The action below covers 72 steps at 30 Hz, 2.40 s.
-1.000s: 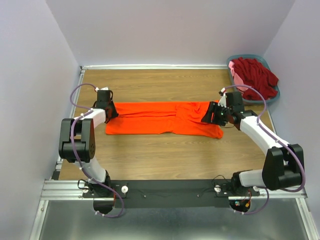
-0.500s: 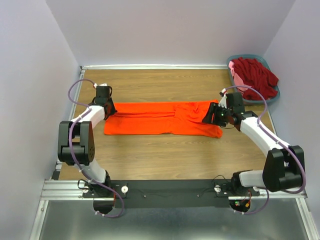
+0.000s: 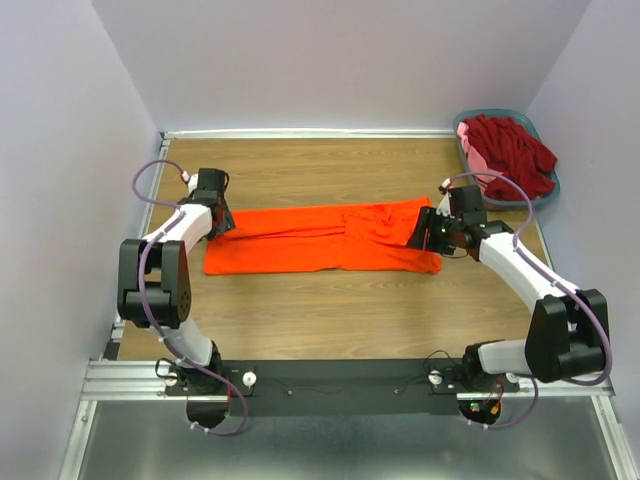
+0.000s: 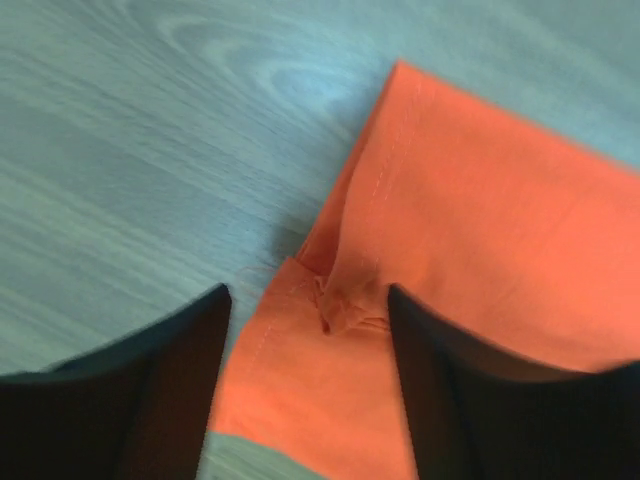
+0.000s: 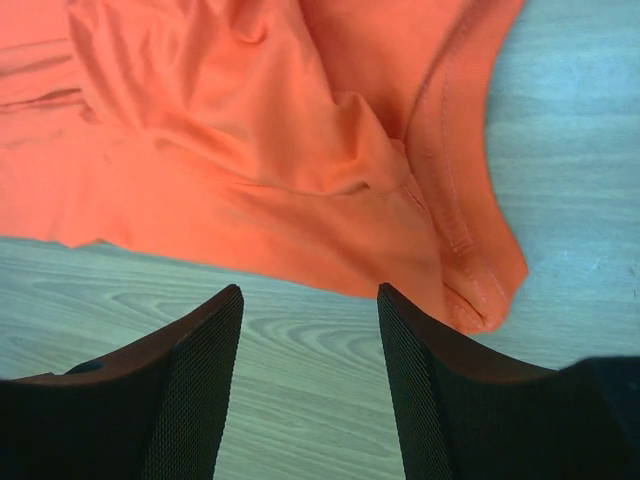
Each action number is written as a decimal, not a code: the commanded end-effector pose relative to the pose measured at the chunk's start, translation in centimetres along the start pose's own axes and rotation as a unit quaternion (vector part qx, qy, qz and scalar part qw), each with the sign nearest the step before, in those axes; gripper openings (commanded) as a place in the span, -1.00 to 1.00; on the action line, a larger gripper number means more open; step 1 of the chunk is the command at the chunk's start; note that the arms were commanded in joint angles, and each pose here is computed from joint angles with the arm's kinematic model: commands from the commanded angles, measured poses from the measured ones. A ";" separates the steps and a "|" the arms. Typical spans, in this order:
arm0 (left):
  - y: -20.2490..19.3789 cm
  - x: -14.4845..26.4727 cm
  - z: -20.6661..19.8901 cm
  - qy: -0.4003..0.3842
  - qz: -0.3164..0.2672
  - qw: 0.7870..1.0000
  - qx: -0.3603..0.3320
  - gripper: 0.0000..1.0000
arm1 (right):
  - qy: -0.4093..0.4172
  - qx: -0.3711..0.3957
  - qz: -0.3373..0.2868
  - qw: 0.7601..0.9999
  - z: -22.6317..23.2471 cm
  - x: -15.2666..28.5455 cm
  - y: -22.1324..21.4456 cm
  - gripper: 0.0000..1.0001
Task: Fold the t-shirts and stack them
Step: Fold the tshirt
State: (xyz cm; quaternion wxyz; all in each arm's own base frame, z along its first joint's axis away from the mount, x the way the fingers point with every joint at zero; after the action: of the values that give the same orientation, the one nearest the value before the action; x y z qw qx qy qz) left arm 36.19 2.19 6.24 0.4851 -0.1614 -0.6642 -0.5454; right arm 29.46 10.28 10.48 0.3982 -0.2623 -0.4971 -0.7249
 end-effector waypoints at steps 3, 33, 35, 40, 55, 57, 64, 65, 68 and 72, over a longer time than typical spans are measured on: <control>3.5 5.2 -1.3 -0.011 -0.074 0.997 0.030 0.64 | 0.000 0.052 -0.017 0.998 2.3 0.0 2.3 0.22; -4.4 12.3 -33.8 -0.435 -0.059 0.888 -0.139 0.35 | 0.035 0.037 -0.006 0.999 3.7 -10.4 9.2 0.04; -5.2 11.3 -33.9 -0.421 -0.051 0.894 -0.147 0.30 | 0.041 0.037 -0.006 0.998 3.9 -10.3 9.3 0.04; -6.1 9.9 -33.9 -0.405 -0.046 0.899 -0.160 0.14 | 0.047 0.036 -0.005 0.998 3.9 -10.5 9.6 0.04; -7.4 6.8 -34.3 -0.361 -0.040 0.914 -0.181 -0.33 | 0.052 0.030 -0.007 0.998 3.9 -10.7 10.3 0.05; -7.1 6.9 -34.1 -0.356 -0.045 0.916 -0.179 -0.62 | 0.053 0.031 -0.007 0.998 3.8 -10.8 10.3 0.05; -5.2 8.4 -32.8 -0.359 -0.070 0.915 -0.168 -0.88 | 0.055 0.035 -0.003 0.998 3.7 -11.2 10.3 0.05; -4.7 8.7 -32.6 -0.364 -0.075 0.914 -0.162 -0.88 | 0.056 0.036 -0.005 0.998 3.6 -11.2 10.5 0.05; -4.9 7.6 -31.5 -0.365 -0.057 0.917 -0.148 -0.88 | 0.061 0.039 -0.006 0.997 3.5 -11.2 10.8 0.05; -5.5 7.8 -31.9 -0.390 -0.044 0.909 -0.143 -0.87 | 0.069 0.045 -0.007 0.997 3.7 -11.5 11.2 0.05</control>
State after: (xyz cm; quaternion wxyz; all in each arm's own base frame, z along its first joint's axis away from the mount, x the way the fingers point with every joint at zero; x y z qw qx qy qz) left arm 43.15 -30.15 5.88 0.1575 -0.3980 -0.7025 -0.5686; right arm 43.61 14.88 8.08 0.4325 -0.2168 -0.4975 -0.7200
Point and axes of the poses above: each gripper's point midway between its finger pads, its own x axis back along the fingers, its own z axis along the line the jaws close on, y = z × x, the point moved 2 cm from there along x, back along the fingers, and after that the axes turned 1 degree about x, right-handed, at the moved point
